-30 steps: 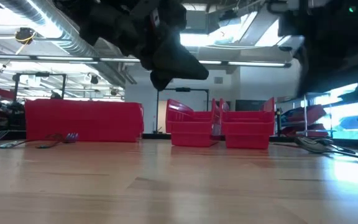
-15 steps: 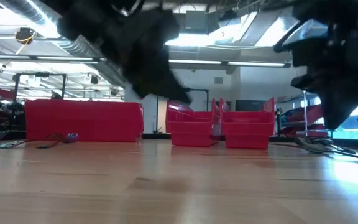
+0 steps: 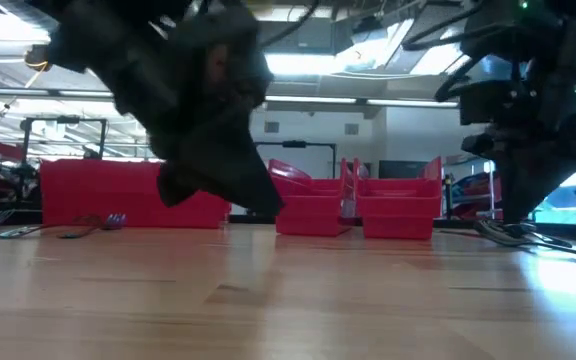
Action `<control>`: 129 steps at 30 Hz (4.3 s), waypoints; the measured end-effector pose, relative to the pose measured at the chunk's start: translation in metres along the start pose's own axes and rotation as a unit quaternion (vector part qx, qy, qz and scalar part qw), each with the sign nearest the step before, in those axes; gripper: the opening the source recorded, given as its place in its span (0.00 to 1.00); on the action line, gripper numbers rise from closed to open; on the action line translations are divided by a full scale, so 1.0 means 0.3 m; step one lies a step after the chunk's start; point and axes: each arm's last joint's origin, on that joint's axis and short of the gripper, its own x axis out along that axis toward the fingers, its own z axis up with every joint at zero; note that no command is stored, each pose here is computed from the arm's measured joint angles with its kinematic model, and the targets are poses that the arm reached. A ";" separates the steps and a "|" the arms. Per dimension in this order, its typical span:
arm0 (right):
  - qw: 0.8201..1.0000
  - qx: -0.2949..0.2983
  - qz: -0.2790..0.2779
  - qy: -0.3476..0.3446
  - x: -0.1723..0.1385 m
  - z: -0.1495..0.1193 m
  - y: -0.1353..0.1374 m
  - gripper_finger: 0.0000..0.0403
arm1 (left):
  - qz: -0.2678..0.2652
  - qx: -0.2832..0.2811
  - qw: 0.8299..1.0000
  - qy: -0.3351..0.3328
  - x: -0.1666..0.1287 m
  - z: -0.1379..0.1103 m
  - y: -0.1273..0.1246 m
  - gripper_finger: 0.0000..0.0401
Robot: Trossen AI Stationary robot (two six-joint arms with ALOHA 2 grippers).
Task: Sort silverware
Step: Put the black spoon into the middle red bin
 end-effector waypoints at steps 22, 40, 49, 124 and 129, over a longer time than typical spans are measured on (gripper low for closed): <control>0.997 0.043 -0.061 0.031 0.107 0.010 -0.004 0.00 | 0.020 0.027 0.999 -0.039 -0.037 -0.073 -0.076 0.00; 0.951 0.308 -0.001 -0.022 0.100 0.033 0.081 0.00 | -0.022 0.052 0.998 0.005 -0.042 -0.079 -0.084 0.00; 0.888 0.445 0.042 -0.107 0.078 0.084 0.158 0.00 | -0.047 0.167 0.985 0.004 -0.067 -0.061 -0.097 0.00; 0.973 -0.216 0.030 -0.070 0.111 0.082 0.117 0.00 | -0.047 0.111 0.967 -0.223 -0.080 -0.311 -0.227 0.00; 0.982 -0.173 0.032 -0.068 0.111 0.082 0.118 0.00 | -0.051 0.082 0.970 -0.223 -0.072 -0.297 -0.220 0.00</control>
